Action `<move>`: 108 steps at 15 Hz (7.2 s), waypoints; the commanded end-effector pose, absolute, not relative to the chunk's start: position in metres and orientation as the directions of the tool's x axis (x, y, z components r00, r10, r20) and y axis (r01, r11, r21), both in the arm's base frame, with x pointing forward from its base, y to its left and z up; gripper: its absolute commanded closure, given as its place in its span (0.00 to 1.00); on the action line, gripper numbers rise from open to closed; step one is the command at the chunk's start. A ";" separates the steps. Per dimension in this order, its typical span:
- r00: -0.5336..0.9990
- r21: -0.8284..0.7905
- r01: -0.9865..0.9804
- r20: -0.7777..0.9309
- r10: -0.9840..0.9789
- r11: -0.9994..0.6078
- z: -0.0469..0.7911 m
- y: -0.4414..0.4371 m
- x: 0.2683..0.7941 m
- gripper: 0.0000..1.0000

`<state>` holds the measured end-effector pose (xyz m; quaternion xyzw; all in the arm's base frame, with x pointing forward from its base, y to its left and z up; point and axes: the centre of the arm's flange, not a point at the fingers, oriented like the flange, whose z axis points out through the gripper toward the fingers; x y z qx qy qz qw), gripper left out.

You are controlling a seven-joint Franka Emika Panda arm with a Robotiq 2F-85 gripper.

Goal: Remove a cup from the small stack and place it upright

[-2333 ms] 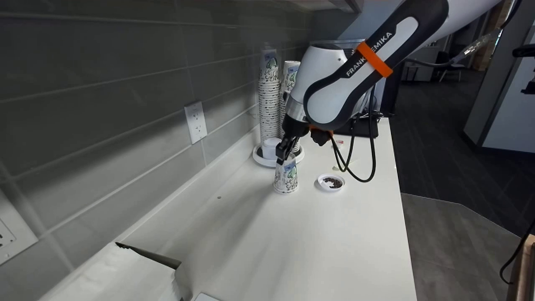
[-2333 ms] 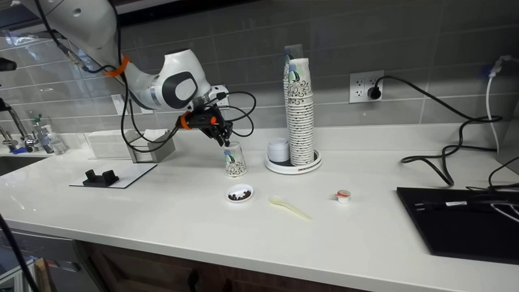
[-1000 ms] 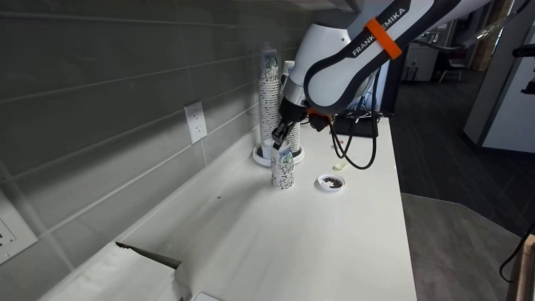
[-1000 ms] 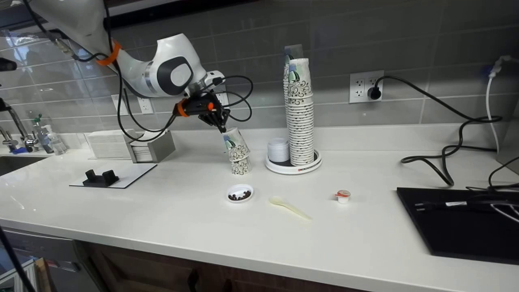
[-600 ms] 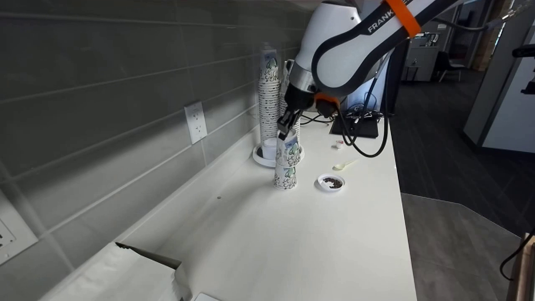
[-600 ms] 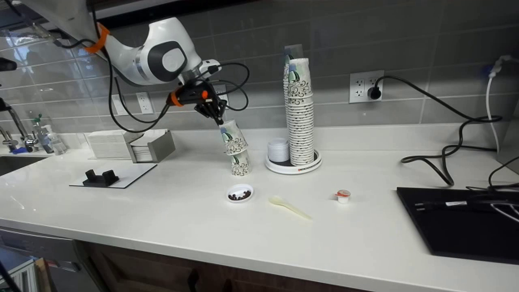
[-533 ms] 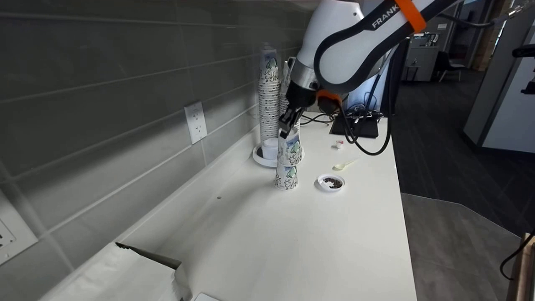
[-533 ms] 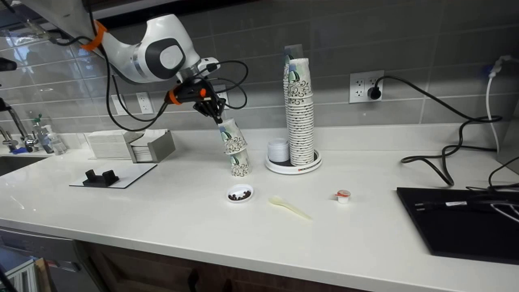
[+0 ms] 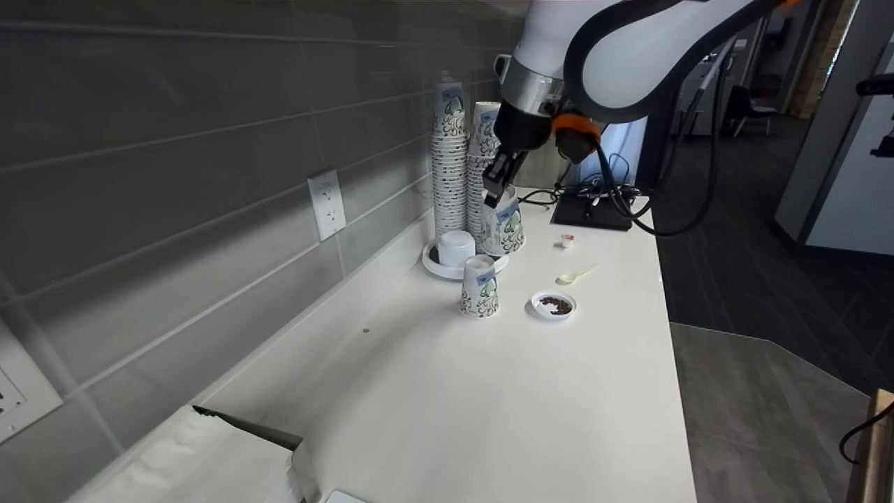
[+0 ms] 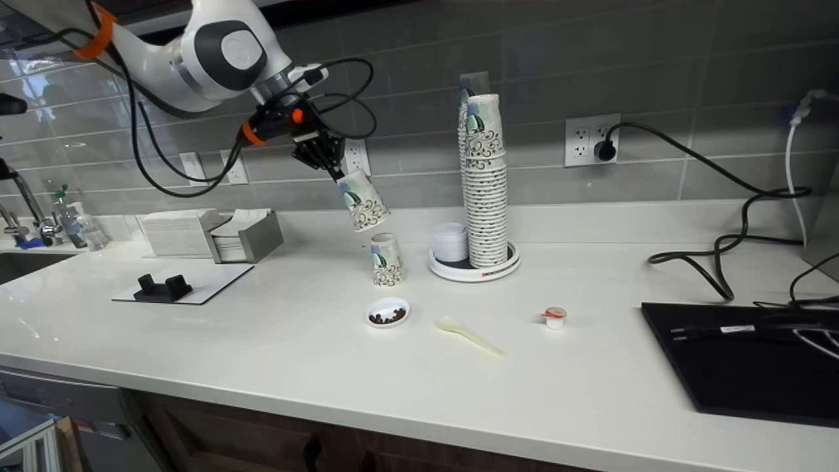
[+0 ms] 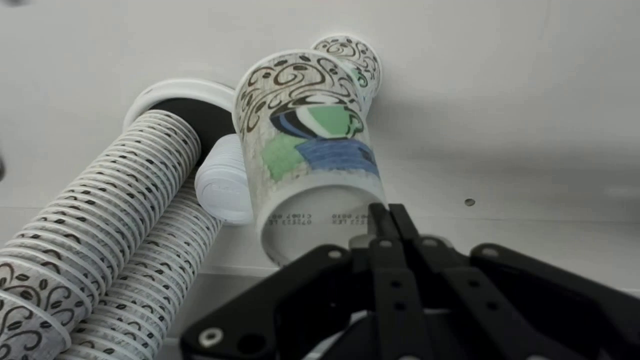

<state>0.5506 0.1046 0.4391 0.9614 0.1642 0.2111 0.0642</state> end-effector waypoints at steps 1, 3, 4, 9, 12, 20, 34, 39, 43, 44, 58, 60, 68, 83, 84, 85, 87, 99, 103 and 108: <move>0.883 0.253 0.314 0.277 0.380 -0.915 0.456 0.123 0.513 0.99; 0.895 0.294 0.346 0.182 0.407 -0.891 0.456 0.132 0.500 0.99; 0.900 0.314 0.363 0.127 0.418 -0.877 0.453 0.135 0.497 0.99; 0.890 0.287 0.433 0.015 0.456 -0.854 0.430 0.149 0.490 0.98; 0.875 0.275 0.469 -0.019 0.483 -0.839 0.414 0.155 0.490 0.98; 0.711 0.239 0.694 -0.374 0.595 -0.679 0.371 0.209 0.485 0.99; 0.382 0.260 0.923 -0.706 0.596 -0.284 0.252 0.296 0.536 0.99; 0.315 0.222 0.949 -0.741 0.593 -0.226 0.222 0.311 0.537 0.99; 0.282 0.197 0.959 -0.740 0.611 -0.204 0.207 0.317 0.539 0.99; 0.280 0.196 0.960 -0.738 0.614 -0.201 0.206 0.318 0.540 0.73; 0.492 0.125 0.870 -0.292 0.820 -0.478 0.277 0.253 0.532 0.00; 0.546 0.094 0.837 -0.195 0.815 -0.539 0.273 0.237 0.522 0.00; 0.711 0.052 0.680 0.198 0.674 -0.732 0.298 0.141 0.471 0.00; 0.612 -0.071 0.764 0.395 0.685 -0.641 0.325 0.147 0.489 0.00; 0.612 -0.072 0.764 0.394 0.685 -0.641 0.325 0.147 0.489 0.00; 0.674 -0.134 0.730 0.306 0.672 -0.671 0.325 0.150 0.491 0.00; 0.733 -0.206 0.680 0.214 0.646 -0.703 0.317 0.148 0.477 0.00; 0.968 -0.236 0.142 -0.171 0.184 -0.961 0.287 0.074 0.424 0.00; 0.977 -0.137 -0.029 -0.214 0.001 -0.990 0.284 0.044 0.413 0.00; 0.980 -0.094 -0.084 -0.190 -0.065 -0.992 0.269 0.019 0.414 0.00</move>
